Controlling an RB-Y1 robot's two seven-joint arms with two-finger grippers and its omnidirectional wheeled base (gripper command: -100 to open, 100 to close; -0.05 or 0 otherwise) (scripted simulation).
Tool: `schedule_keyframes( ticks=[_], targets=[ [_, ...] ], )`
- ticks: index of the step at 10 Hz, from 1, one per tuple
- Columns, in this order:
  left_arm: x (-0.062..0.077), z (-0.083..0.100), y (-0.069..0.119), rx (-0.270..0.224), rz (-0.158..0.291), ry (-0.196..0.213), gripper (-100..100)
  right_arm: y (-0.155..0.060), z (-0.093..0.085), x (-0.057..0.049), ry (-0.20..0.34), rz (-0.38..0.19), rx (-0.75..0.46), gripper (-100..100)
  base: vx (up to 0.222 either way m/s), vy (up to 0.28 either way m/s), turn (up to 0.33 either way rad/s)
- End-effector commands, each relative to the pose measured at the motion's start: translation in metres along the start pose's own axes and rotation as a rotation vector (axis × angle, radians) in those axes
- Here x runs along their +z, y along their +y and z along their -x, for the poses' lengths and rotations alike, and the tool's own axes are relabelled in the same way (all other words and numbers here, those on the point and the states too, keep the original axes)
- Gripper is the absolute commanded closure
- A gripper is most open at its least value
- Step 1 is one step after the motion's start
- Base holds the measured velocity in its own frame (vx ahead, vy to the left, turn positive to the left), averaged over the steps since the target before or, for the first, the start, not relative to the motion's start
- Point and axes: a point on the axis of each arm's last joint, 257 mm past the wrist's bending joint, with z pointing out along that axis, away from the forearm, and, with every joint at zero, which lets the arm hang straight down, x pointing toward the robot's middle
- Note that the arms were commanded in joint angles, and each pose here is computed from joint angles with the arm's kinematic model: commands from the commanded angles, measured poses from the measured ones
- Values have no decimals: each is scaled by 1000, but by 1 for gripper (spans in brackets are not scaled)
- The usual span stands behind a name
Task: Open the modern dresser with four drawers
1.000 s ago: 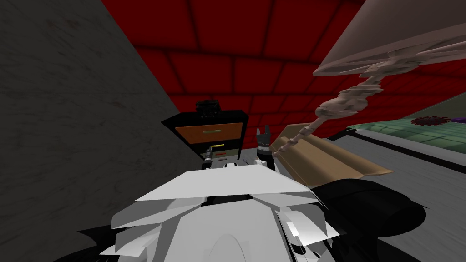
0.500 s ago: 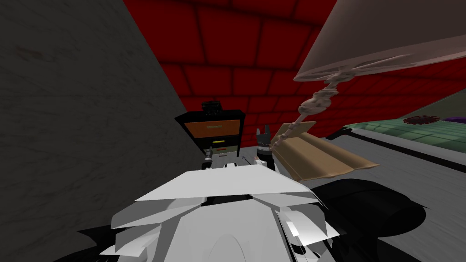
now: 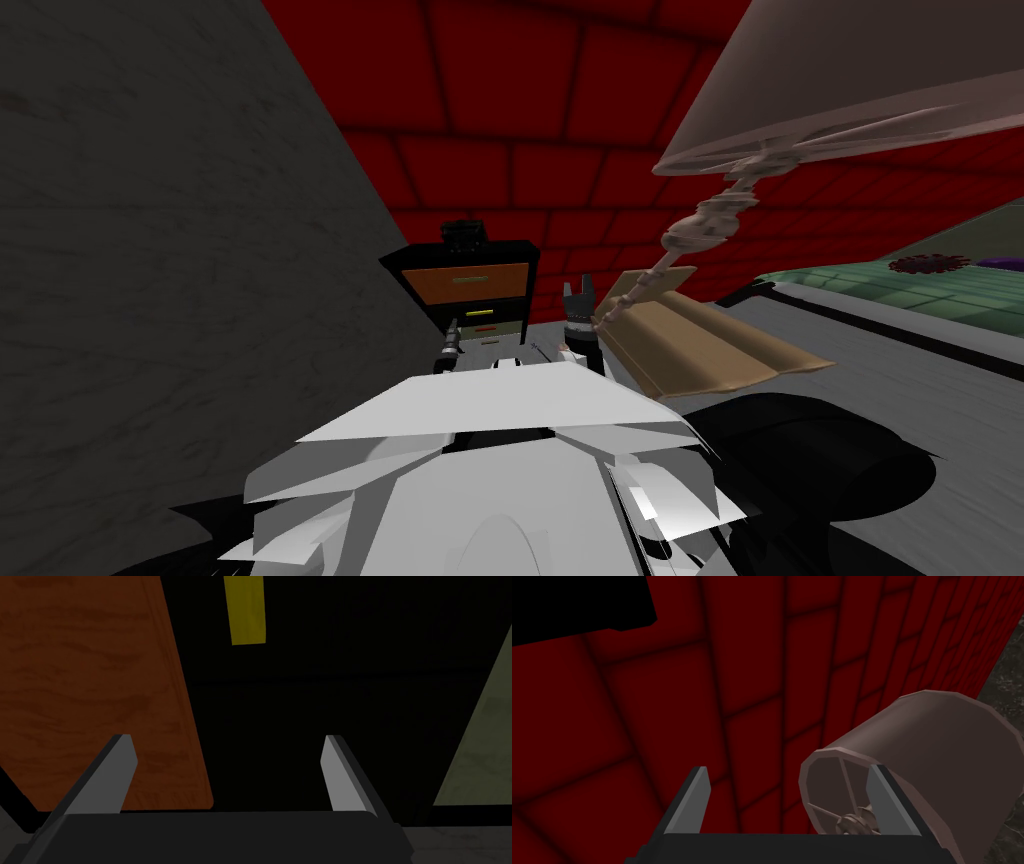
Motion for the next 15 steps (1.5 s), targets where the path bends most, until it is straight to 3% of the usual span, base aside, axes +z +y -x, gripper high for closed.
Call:
schedule_keyframes(
  ticks=[1, 2, 3, 7, 8, 9, 10, 11, 15],
  targets=[
    [-5, 5, 4, 8, 4, -2, -100, 0, 0, 0, 0, 0, 0, 0, 142, -13, -32],
    [-7, 15, 5, 29, 5, 0, -100, 0, 0, 0, 0, 0, 0, 0, 187, -13, -29],
    [-10, -2, 8, -18, 9, -11, -100, 0, 0, 0, 0, 0, 0, 0, 164, -24, -23],
    [-11, -32, 8, -96, 11, -27, -100, 0, 0, 0, 0, 0, 0, 0, 43, -10, -3],
    [-11, -28, 9, -83, 12, -24, -100, 0, 0, 0, 0, 0, 0, 0, 0, 0, 0],
    [0, -28, 4, -85, 11, -24, -100, 0, 0, 0, 0, 0, 0, 0, 36, 7, 5],
    [-5, -28, 4, -85, 8, -25, -100, 0, 0, 0, 0, 0, 0, 0, 23, 5, -1],
    [-4, -28, 4, -85, 10, -24, 100, 0, 0, 0, 0, 0, 0, 0, 0, 0, 0],
    [-1, -30, -1, -85, 6, -15, 100, 0, 0, 0, 0, 0, 0, 0, -166, -17, 22]
  ],
)
